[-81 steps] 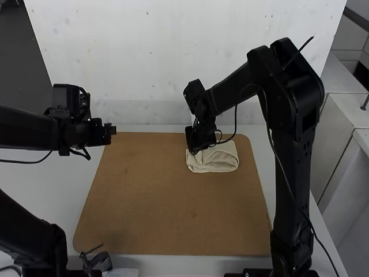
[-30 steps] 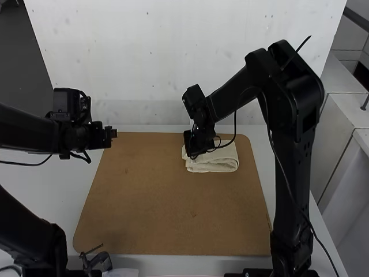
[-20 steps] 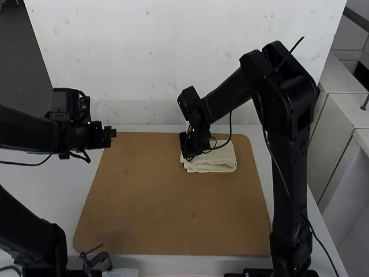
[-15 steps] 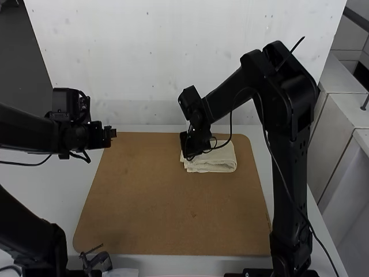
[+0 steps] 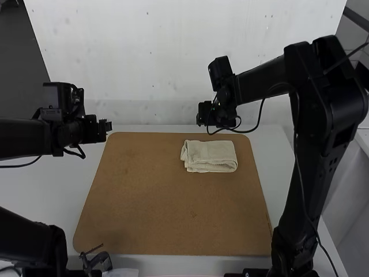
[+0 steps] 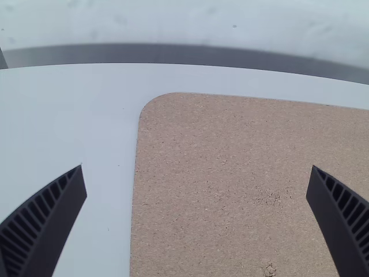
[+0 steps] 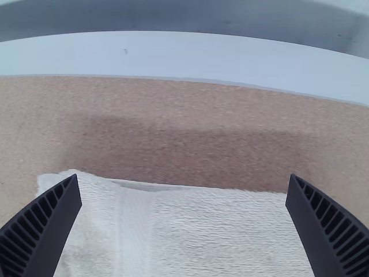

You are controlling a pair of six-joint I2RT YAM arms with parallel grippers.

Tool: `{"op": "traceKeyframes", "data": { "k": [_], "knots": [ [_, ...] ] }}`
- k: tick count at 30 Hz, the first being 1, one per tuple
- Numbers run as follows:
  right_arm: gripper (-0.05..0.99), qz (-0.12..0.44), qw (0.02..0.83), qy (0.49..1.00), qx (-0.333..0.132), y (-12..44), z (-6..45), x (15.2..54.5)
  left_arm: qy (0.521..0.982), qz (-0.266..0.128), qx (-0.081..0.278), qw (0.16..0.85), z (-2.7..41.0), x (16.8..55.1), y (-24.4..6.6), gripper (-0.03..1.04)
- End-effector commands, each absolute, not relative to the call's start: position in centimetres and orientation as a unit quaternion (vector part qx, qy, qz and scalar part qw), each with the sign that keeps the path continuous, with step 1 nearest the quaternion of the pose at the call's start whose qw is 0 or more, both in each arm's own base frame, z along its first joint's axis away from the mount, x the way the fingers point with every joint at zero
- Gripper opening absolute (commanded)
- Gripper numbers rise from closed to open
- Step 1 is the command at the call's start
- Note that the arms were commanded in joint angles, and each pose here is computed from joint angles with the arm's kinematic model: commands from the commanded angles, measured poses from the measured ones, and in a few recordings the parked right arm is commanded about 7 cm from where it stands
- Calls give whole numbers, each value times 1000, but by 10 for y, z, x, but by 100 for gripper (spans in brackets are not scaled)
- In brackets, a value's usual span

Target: Fold the towel.

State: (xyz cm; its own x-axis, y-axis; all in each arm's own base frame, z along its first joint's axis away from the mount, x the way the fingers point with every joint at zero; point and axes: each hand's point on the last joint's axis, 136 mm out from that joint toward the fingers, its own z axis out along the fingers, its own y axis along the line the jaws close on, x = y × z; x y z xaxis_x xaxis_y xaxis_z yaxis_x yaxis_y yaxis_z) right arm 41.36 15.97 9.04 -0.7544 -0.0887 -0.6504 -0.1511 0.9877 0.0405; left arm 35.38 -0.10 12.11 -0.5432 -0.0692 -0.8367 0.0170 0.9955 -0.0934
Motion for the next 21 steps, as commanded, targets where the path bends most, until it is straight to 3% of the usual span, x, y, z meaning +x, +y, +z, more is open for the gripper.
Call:
{"op": "traceKeyframes", "data": {
  "k": [1,7,21],
  "knots": [
    [93,36,370,927,-50,128,104,414,864,-35,-9,503,142,354,7,98],
    [95,34,399,916,-18,82,117,405,862,-25,-11,507,146,348,17,99],
    [96,4,467,883,39,-10,138,378,857,-30,-8,514,154,338,9,99]
  ]
}}
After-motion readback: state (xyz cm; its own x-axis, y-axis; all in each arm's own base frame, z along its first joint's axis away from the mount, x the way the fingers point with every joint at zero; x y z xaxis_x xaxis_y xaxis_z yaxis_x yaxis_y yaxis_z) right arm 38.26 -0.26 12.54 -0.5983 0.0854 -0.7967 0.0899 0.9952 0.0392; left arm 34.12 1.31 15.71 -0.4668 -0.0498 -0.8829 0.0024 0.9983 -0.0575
